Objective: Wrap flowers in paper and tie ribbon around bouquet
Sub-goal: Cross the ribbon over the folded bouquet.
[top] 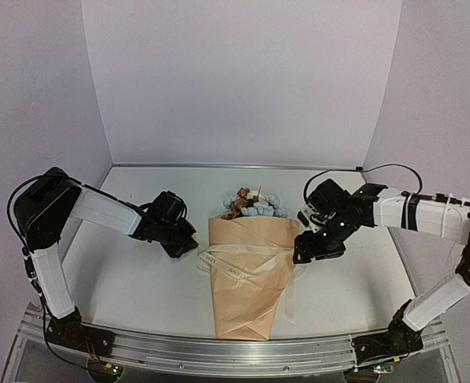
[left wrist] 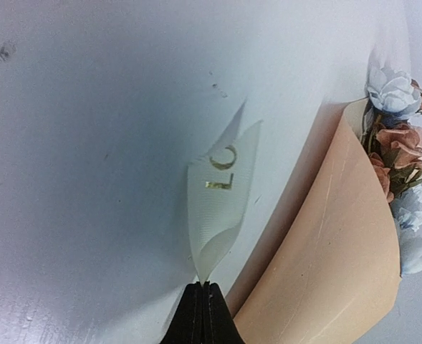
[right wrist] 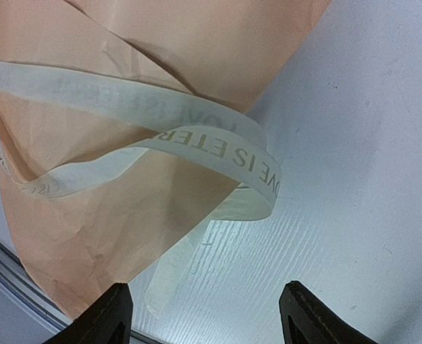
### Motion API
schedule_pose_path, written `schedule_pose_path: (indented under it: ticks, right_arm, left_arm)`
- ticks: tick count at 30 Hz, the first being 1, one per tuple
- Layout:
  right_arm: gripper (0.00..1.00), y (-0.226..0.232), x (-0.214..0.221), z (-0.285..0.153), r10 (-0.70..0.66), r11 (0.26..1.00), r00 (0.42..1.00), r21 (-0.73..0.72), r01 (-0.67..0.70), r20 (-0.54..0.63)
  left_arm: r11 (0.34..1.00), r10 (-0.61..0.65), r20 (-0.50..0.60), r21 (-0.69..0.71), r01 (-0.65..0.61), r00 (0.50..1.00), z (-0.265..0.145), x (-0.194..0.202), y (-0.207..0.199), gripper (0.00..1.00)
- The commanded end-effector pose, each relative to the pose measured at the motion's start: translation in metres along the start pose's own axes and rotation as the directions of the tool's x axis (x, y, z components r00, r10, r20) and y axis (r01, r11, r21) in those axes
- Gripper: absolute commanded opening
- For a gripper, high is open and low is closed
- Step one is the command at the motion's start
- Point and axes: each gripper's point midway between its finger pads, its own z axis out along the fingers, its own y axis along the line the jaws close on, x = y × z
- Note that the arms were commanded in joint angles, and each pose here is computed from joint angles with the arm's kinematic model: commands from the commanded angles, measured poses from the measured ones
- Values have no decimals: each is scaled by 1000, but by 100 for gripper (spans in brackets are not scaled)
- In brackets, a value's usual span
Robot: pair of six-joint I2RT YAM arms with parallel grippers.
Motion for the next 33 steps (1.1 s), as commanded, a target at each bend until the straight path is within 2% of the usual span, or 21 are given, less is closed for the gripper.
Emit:
schedule_pose_path:
  ticks: [1,5,10,21,23,28,33]
  right_arm:
    - [72,-11,-8,20,48,999,998,3,-48,36]
    - [67,-10,-4,34,113,993,993,-18,-113,21]
    - [63,-22,7,48,143,989,989,37,-144,38]
    - [58,-37,22,44,174,979,983,92,-180,62]
    - [58,-30,26,43,156,983,986,88,-161,58]
    - [59,-13,38,46,16,990,999,141,-20,32]
    - [60,-3,43,60,-41,983,999,177,40,3]
  left_arm:
    - [994,93,106,52,-99,990,-26,-22,-35,0]
    - [990,130,152,41,-138,980,-36,-32,-40,0]
    - [983,174,233,9,-181,957,-48,-51,-45,0]
    - [971,238,348,-51,-235,907,-78,-76,-49,0]
    - [969,245,360,-64,-238,900,-81,-79,-48,0]
    - [965,261,364,-75,-251,894,-83,-82,-48,0]
    - [964,266,360,-75,-256,894,-84,-82,-47,0]
